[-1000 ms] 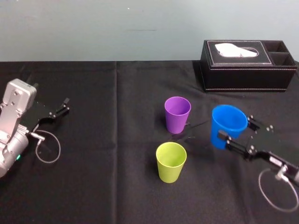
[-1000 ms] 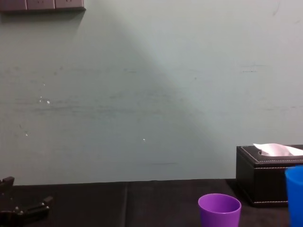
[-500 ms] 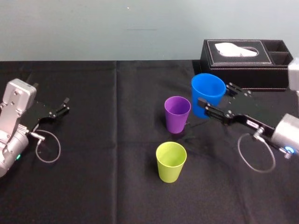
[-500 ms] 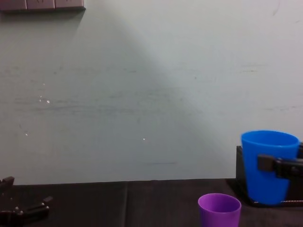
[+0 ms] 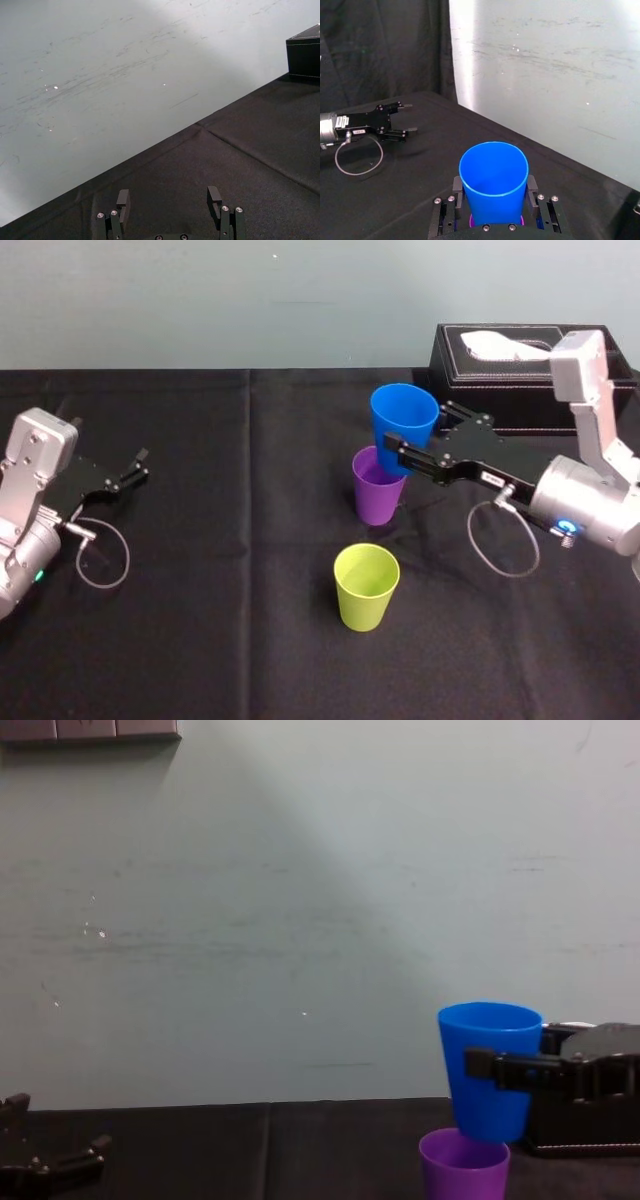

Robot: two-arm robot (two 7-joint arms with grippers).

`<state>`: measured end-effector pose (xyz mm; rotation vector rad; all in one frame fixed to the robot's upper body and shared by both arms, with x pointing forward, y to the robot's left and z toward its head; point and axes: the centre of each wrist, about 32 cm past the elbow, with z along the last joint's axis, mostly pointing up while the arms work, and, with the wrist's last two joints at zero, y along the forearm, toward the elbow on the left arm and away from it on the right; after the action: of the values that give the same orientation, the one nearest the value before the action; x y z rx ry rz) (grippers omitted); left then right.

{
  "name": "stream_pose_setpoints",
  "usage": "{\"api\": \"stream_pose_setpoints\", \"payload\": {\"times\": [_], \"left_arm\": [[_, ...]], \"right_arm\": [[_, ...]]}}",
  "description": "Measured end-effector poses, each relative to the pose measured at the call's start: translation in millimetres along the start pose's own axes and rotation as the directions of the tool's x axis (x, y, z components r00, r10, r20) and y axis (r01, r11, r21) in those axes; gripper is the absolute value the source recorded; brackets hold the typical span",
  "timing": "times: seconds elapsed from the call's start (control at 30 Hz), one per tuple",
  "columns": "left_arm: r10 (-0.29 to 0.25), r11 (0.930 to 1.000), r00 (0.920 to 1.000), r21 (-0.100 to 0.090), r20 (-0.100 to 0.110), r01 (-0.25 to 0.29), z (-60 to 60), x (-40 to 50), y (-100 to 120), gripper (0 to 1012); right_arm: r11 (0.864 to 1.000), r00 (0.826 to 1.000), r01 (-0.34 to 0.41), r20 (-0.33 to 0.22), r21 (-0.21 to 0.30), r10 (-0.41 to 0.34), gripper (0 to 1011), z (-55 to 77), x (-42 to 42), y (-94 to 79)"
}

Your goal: Stack the three plastic cups sequentially using one hand.

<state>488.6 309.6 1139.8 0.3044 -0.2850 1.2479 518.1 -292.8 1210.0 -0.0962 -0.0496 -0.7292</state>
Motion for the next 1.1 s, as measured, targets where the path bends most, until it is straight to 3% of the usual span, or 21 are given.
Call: {"api": "stream_pose_setpoints", "payload": {"times": [0.43,0.9,1.1], "left_arm": [[0.000,1.0000,1.0000,0.000,0.000,0.000,0.0,0.0,0,1011],[0.000,1.0000,1.0000,0.000,0.000,0.000,0.0,0.0,0,1012],[0.000,1.0000,1.0000,0.000,0.000,0.000,0.0,0.0,0,1012]], "right_arm": [[1.000,1.000,-0.027,-0.003,-0.013,0.027,726,-13.7,5.3,20.2],[0.999,0.999,-0.033,-0.024,-0.035,0.032,726,-32.4,5.7,21.9],[0.999,0.999,-0.033,-0.023,-0.034,0.032,726,-31.9,5.6,21.9]]}}
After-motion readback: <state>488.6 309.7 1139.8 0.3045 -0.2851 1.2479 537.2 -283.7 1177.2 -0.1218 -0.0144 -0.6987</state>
